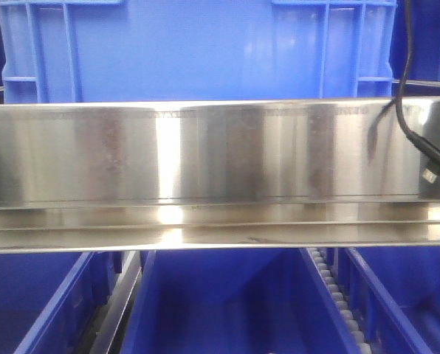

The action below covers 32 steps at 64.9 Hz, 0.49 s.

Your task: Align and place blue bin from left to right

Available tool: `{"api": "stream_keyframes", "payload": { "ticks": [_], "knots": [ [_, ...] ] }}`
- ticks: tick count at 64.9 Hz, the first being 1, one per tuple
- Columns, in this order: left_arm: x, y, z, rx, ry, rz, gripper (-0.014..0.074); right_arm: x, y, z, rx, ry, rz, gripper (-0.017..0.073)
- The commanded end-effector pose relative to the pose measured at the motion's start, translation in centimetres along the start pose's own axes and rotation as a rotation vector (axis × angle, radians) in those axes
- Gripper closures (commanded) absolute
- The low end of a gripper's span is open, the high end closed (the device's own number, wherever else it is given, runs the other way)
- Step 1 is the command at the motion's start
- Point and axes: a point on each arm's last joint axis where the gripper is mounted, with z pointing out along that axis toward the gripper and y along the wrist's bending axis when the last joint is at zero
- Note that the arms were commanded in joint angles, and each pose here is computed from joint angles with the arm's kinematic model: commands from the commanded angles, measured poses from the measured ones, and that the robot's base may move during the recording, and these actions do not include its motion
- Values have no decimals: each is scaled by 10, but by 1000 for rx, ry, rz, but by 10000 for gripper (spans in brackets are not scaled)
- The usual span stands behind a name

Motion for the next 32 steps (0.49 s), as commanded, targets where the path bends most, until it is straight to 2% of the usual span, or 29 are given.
{"api": "stream_keyframes", "payload": {
  "ticks": [1,5,10,14,22,32],
  "knots": [
    [0,-17,2,10,-31,41,473,-4,0,-2,5,-32,-4,313],
    [2,-23,6,-5,-25,48,363,-4,0,-2,4,-34,-4,313],
    [6,-28,12,-17,-1,24,295,-4,0,-2,4,-34,-4,313],
    [8,-29,16,-18,13,13,302,-4,0,-2,4,-34,-4,313],
    [10,-29,21,-31,21,22,341,-4,0,-2,4,-34,-4,313],
    [11,-28,27,-38,33,23,348,-4,0,-2,4,-34,-4,313]
  ]
}}
